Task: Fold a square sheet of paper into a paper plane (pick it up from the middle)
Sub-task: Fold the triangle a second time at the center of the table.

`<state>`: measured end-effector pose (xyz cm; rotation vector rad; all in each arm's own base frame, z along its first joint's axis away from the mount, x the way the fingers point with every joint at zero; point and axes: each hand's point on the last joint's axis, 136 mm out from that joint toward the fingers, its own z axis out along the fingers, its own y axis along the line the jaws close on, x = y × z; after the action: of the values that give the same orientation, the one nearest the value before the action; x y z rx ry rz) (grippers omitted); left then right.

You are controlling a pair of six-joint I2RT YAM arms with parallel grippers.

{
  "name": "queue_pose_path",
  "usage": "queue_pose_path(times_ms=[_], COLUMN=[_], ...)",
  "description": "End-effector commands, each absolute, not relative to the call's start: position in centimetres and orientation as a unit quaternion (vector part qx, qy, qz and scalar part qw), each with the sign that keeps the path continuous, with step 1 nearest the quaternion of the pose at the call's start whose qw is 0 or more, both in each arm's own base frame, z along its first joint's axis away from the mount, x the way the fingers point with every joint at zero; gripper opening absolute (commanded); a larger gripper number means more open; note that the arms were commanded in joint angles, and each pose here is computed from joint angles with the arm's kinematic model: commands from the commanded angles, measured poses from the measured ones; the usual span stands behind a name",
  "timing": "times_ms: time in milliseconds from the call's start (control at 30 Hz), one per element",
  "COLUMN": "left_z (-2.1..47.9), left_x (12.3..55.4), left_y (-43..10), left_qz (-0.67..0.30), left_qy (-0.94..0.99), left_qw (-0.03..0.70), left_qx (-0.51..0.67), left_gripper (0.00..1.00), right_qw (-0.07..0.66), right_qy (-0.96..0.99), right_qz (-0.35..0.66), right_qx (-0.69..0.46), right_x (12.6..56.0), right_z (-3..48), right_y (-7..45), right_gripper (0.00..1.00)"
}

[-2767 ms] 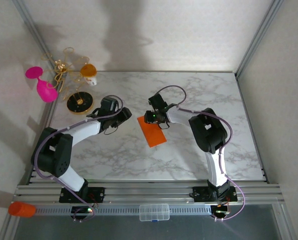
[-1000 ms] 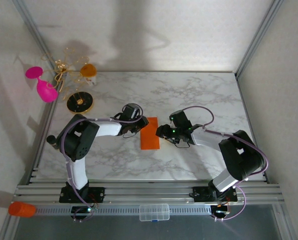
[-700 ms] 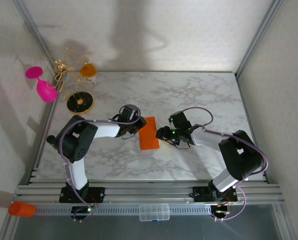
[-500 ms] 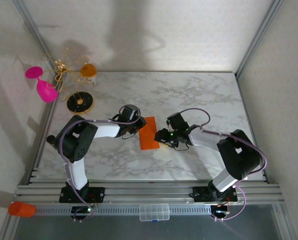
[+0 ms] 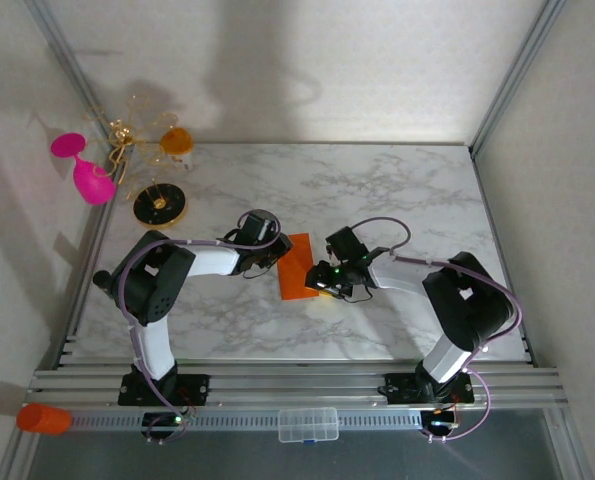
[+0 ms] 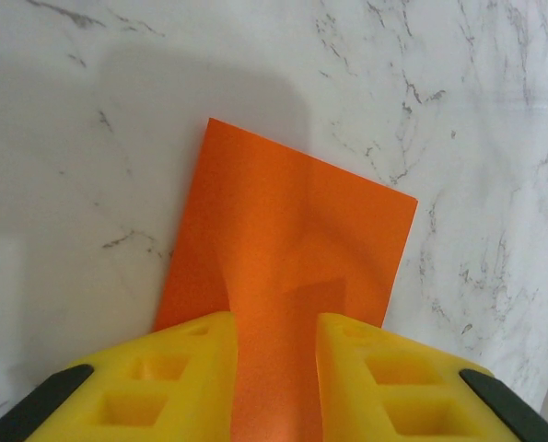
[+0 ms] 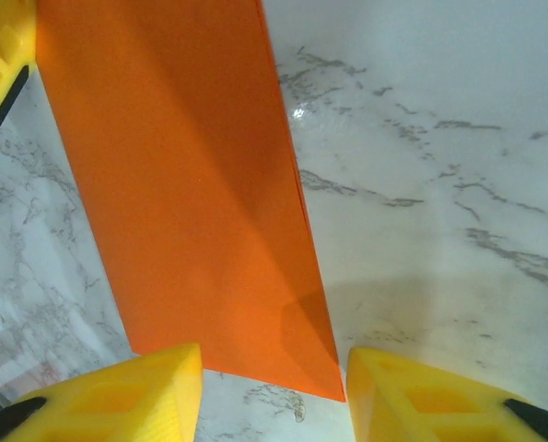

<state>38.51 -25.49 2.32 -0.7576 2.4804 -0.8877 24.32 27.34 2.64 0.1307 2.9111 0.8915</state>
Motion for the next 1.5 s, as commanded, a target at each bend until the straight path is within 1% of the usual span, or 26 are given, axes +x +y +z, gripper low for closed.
queue_pose_path(times_ms=[0,167,200,367,533,767,900,1033,1200,1300,1467], left_z=[-0.6,-0.9,-0.9,-1.2,-0.7,-0.4,-0.3,0.8,3.9,5.8,5.8], left_x=[36.8,36.5,36.5,36.0,35.8,36.0,36.0,36.3,37.3,37.5,36.2], left_y=[-23.2,-22.9,-22.8,-22.4,-22.0,-21.9,-22.1,-22.7,-24.0,-25.0,-25.2], left_qz=[-0.263,-0.259,-0.258,-0.26,-0.267,-0.271,-0.275,-0.29,-0.329,-0.355,-0.349], left_qy=[0.902,0.902,0.902,0.899,0.893,0.892,0.891,0.888,0.879,0.875,0.889], left_qw=[0.179,0.178,0.178,0.175,0.178,0.179,0.176,0.179,0.19,0.194,0.183], left_qx=[-0.293,-0.297,-0.297,-0.306,-0.315,-0.315,-0.314,-0.308,-0.288,-0.267,-0.232], left_gripper=[0.29,0.29,0.29,0.29,0.28,0.28,0.28,0.28,0.31,0.33,0.34], right_qw=[0.032,0.03,0.027,0.038,0.044,0.07,0.063,0.054,0.035,0.039,0.055], right_qy=[0.956,0.958,0.959,0.959,0.959,0.951,0.954,0.963,0.965,0.969,0.971], right_qz=[0.289,0.281,0.283,0.282,0.279,0.301,0.294,0.265,0.26,0.243,0.232], right_qx=[0.036,0.038,0.024,0.016,0.016,0.013,0.013,0.016,0.007,-0.005,-0.024], right_x=[23.9,24.2,23.5,24.0,24.4,25.2,25.0,24.8,24.3,24.8,26.2], right_z=[2.2,1.9,2.0,2.6,2.7,4.3,3.8,2.9,1.9,1.5,1.8], right_y=[28.0,28.0,28.7,29.1,29.2,29.8,29.6,28.8,28.8,28.6,28.5], right_gripper=[0.44,0.44,0.43,0.4,0.39,0.38,0.39,0.39,0.39,0.38,0.38])
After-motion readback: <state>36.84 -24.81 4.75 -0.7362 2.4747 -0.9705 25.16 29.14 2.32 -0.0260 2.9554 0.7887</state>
